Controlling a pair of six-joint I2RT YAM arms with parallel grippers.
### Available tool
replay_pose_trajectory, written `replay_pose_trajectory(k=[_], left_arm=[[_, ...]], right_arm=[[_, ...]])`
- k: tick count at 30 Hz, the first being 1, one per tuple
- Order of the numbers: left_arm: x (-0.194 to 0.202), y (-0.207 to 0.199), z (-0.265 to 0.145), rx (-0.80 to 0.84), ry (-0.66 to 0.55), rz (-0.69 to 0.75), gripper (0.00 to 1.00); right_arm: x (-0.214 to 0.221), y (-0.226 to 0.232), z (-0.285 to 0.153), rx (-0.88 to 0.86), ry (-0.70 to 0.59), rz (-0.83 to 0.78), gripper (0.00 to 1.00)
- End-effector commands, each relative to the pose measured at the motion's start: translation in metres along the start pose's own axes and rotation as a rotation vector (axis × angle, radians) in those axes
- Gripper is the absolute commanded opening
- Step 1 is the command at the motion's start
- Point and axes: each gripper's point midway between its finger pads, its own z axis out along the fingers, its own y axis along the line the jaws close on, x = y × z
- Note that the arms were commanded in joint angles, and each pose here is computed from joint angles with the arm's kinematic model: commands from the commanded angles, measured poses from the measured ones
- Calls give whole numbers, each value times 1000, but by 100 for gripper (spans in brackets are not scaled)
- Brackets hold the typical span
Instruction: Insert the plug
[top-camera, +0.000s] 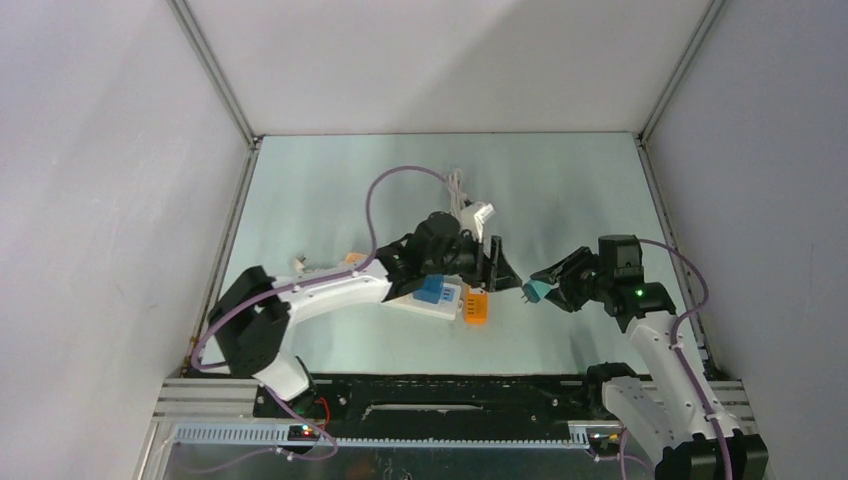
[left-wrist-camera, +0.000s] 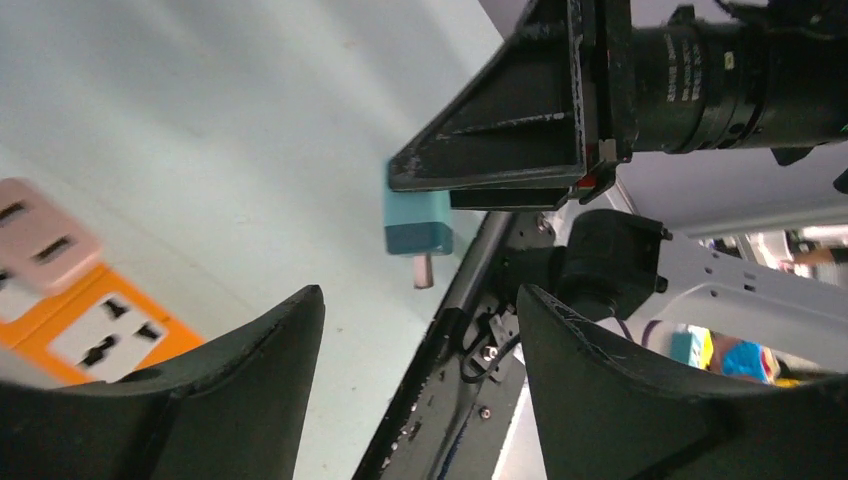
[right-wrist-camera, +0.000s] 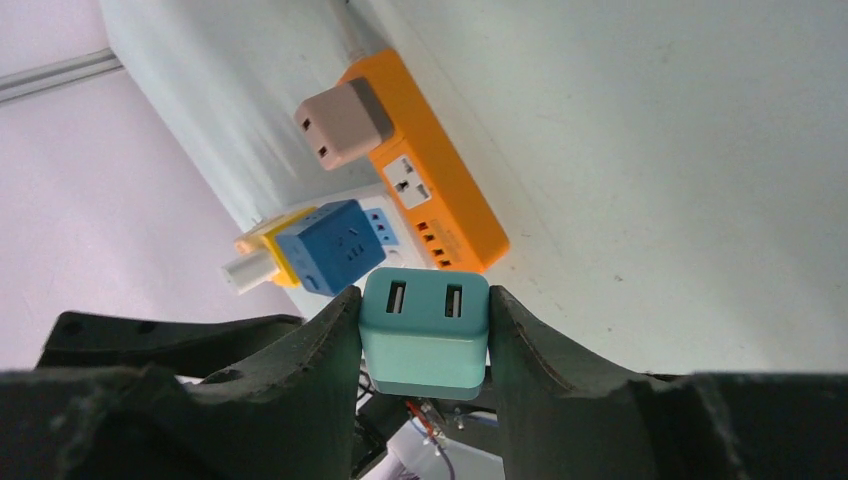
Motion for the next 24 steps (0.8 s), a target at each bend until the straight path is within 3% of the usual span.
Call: replay_pose_trajectory(k=[1,9,16,19,23,24], left_arm=[[0,-41,20,155,70,0,73],[10,-35,51,148,109,-33,71],[1,-39,65,174,82,-42,57],[-4,-42,69,190,68,-43,37],[-9,-45,70,211,46,-51,2],[-9,-45,70,215,40,-51,0]], right_arm=[[-1,35,-17,-113,-11,-10,0],[1,44,-24,-157,-11,-7,0],[4,43,-25,-154,0,-9,0],[4,44,-25,-158,2,-11,0],[5,45,-25,-166,9,-24,0],[5,45,-25,-166,10,-31,3]])
